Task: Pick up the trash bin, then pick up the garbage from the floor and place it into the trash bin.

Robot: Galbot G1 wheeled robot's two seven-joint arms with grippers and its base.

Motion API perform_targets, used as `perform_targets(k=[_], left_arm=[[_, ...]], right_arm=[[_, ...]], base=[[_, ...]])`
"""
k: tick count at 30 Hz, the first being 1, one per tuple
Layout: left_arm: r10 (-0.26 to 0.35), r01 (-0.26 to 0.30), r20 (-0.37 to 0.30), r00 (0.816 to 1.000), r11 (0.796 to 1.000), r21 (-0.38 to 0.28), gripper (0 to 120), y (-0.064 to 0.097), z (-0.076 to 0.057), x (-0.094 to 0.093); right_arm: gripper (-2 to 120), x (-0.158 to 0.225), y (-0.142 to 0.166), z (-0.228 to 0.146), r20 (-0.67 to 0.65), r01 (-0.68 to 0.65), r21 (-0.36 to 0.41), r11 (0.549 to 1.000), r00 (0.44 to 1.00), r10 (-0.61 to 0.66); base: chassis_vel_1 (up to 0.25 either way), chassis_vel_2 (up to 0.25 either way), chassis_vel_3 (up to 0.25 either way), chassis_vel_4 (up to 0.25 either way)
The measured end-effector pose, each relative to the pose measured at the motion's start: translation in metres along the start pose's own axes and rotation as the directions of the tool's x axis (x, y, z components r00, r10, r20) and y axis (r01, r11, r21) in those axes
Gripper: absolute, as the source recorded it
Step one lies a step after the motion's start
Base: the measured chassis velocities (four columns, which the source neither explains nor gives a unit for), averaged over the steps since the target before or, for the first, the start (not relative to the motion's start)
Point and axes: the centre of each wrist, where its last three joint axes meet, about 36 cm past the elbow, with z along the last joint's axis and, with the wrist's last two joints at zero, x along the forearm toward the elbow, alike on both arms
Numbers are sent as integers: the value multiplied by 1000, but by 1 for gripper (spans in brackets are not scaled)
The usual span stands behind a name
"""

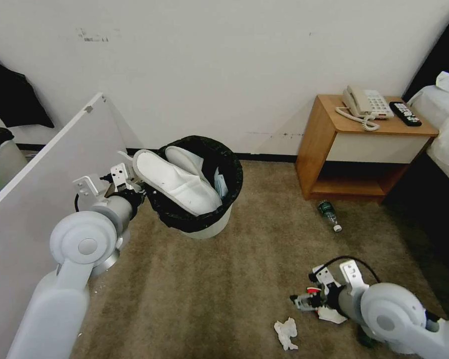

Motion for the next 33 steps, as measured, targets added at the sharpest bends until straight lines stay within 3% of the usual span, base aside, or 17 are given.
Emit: perform_targets(k=[11, 33], left_arm=[[0, 0, -3, 1000, 1000, 3, 4, 0, 2, 1], [-7, 7, -8, 1000, 1000, 3, 4, 0, 2, -6]], right_arm=[[100, -28, 3, 24, -46, -10, -17, 1000, 999, 10], [100, -80, 31, 13, -20, 46, -11, 999, 999, -47]], base=[[0, 0, 0, 0], [0, 0, 0, 0]])
